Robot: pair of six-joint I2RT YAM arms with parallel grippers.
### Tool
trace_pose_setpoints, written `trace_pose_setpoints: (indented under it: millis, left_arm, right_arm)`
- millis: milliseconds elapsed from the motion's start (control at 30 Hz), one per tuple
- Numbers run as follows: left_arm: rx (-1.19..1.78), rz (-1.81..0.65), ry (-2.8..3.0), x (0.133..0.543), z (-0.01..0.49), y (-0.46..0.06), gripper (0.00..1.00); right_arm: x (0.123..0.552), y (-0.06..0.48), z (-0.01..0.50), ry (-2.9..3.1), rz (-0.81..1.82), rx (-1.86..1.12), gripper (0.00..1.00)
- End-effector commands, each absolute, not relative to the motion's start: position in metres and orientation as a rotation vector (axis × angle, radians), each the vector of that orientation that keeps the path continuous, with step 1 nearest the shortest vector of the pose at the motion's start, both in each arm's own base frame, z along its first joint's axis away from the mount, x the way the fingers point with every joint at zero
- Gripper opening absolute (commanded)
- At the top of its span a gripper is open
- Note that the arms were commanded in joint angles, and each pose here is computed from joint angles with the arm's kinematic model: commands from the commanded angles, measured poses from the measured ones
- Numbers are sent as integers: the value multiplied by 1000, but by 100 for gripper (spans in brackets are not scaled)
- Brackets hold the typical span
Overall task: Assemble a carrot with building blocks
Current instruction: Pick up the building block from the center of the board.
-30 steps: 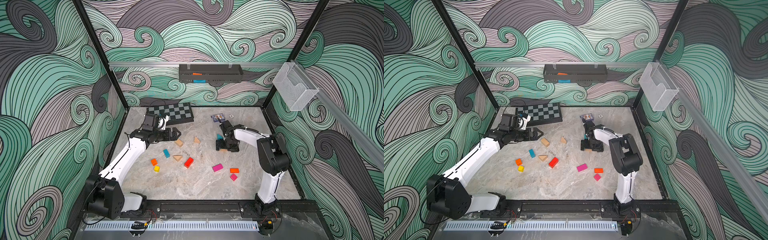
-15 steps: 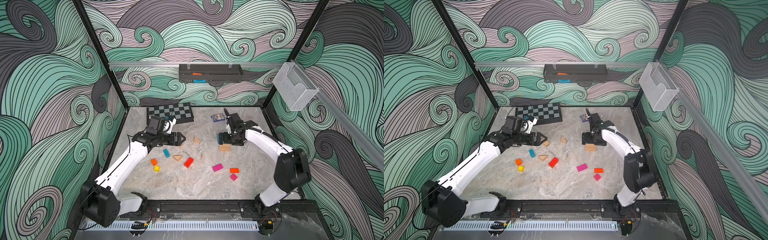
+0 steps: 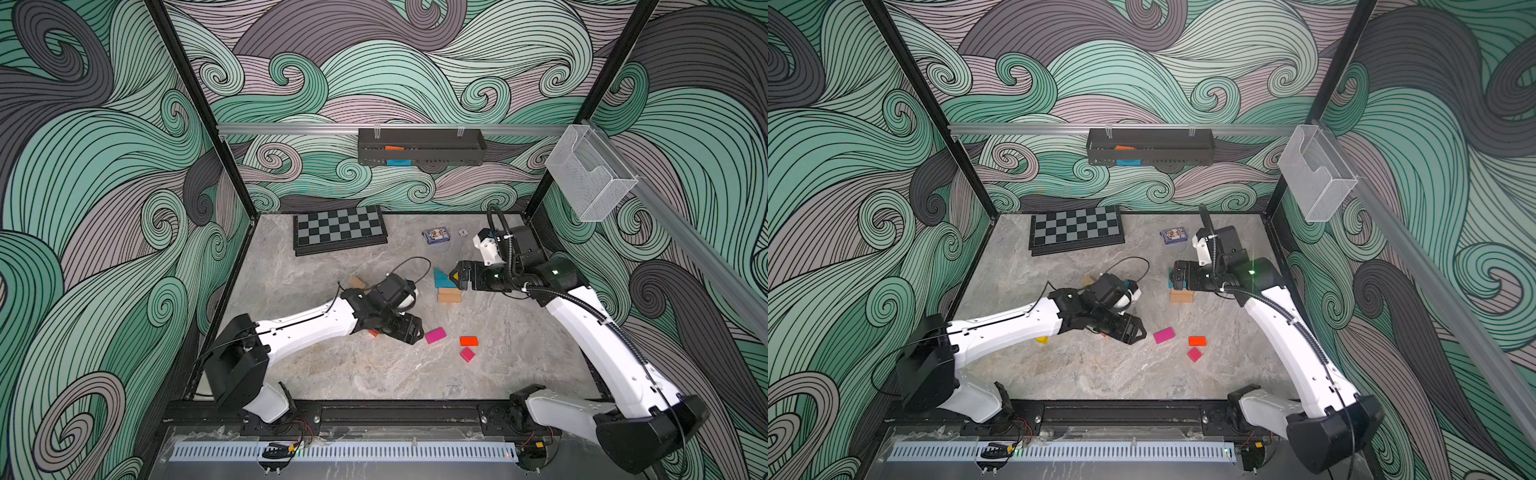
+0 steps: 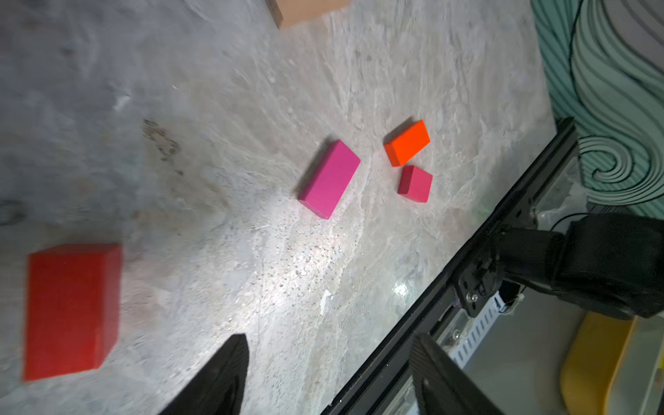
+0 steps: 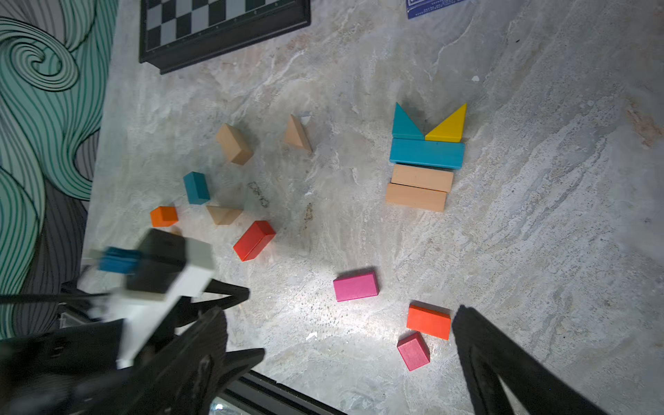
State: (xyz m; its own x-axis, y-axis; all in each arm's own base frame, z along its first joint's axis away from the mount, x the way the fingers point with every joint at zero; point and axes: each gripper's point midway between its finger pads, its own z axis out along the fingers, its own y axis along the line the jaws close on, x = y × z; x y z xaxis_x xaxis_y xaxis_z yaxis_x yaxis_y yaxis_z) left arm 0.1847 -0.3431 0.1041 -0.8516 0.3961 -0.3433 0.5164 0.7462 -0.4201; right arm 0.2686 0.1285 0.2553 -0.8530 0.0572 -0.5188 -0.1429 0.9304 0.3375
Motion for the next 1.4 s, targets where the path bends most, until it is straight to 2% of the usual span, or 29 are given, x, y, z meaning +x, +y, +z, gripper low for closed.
trace_pose_setpoints:
  millis: [0,233,633,1000,1100,1233,1367]
  left_arm:
    - [799,-687,2636,191,92,-361,73]
    - [973,-568,2554,209,67,-378,73]
    - [1285,-478,2390,218,45,-403,74]
    - [1380,-366,2261,227,22,-414,69]
    - [1409,-364,2222,227,21,-418,62]
    - [1478,-360,2219,224,13,-421,33]
    - [1536,-352,2196,221,9,-423,18]
  right_arm:
    - [250,135,257,2573,571,-107,99]
    - [233,133,274,2526,599,-152,99]
    - [236,134,286,2495,606,-168,99]
    - [238,135,282,2509,602,-175,99]
    - [238,135,281,2514,606,-173,98]
    - [239,135,280,2517,607,-173,99]
    - [239,134,281,2514,603,-172,99]
